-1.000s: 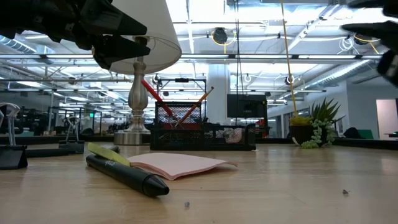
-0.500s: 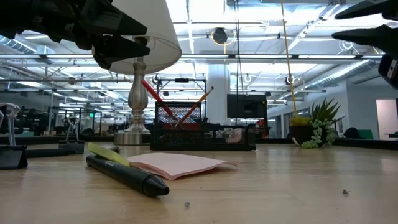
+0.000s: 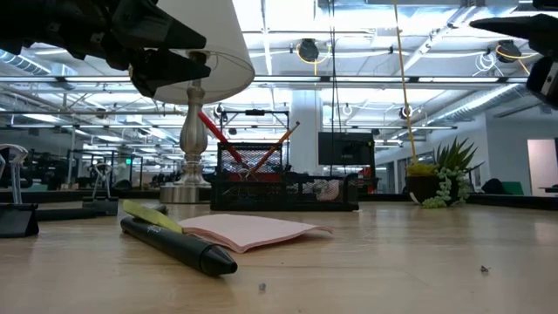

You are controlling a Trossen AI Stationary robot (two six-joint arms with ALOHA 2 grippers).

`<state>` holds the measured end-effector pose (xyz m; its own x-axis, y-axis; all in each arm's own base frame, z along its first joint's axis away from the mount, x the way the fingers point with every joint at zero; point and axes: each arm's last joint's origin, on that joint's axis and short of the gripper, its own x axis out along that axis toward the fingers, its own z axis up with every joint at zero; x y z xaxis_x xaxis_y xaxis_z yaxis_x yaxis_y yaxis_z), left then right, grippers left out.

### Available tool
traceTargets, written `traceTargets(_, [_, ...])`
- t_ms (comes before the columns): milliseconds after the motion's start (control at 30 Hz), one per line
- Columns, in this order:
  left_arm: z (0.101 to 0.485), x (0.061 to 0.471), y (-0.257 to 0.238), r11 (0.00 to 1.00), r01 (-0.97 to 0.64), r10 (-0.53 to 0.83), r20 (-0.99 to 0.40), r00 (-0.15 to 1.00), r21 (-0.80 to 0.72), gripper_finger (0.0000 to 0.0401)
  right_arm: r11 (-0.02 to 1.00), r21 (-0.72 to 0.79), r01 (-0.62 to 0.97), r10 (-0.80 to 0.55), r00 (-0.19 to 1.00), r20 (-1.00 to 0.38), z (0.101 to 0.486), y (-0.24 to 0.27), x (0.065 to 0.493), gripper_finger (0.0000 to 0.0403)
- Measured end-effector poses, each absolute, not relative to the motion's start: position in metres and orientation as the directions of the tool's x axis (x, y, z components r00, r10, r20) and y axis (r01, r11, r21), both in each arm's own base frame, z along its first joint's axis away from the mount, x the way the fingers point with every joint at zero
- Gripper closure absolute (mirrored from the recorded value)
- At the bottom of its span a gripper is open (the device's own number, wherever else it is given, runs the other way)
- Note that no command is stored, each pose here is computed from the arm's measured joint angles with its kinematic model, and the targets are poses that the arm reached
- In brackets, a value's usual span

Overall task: Pick and place office supplies into organizer
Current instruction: Put the black pen into the top left compartment of the desk organizer

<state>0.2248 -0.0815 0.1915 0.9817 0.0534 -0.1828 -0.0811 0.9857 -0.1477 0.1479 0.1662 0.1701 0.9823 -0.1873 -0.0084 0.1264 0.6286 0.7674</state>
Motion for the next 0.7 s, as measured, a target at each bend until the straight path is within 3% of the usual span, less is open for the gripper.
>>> traceTargets(200, [0.191, 0.225, -0.081, 0.986, -0.081, 0.053, -0.183, 0.982, -0.148, 0.014, 0.557, 0.823, 0.113, -0.184, 0.983, -0.011, 0.176, 0.172, 0.152, 0.0313])
traceTargets(367, [0.192, 0.225, -0.081, 0.986, -0.081, 0.053, -0.183, 0.982, -0.148, 0.0142, 0.371, 0.922, 0.11, -0.099, 0.992, -0.078, 0.178, 0.179, 0.167, 0.0312])
traceTargets(533, [0.191, 0.225, -0.081, 0.986, -0.081, 0.053, -0.183, 0.982, -0.148, 0.0136, 0.427, 0.885, 0.188, -0.134, 0.981, -0.143, 0.191, 0.185, 0.181, 0.0312])
traceTargets(700, [0.192, 0.225, -0.081, 0.986, -0.081, 0.053, -0.183, 0.982, -0.148, 0.0137, 0.465, 0.785, 0.409, -0.165, 0.911, -0.377, 0.214, 0.182, 0.194, 0.0312])
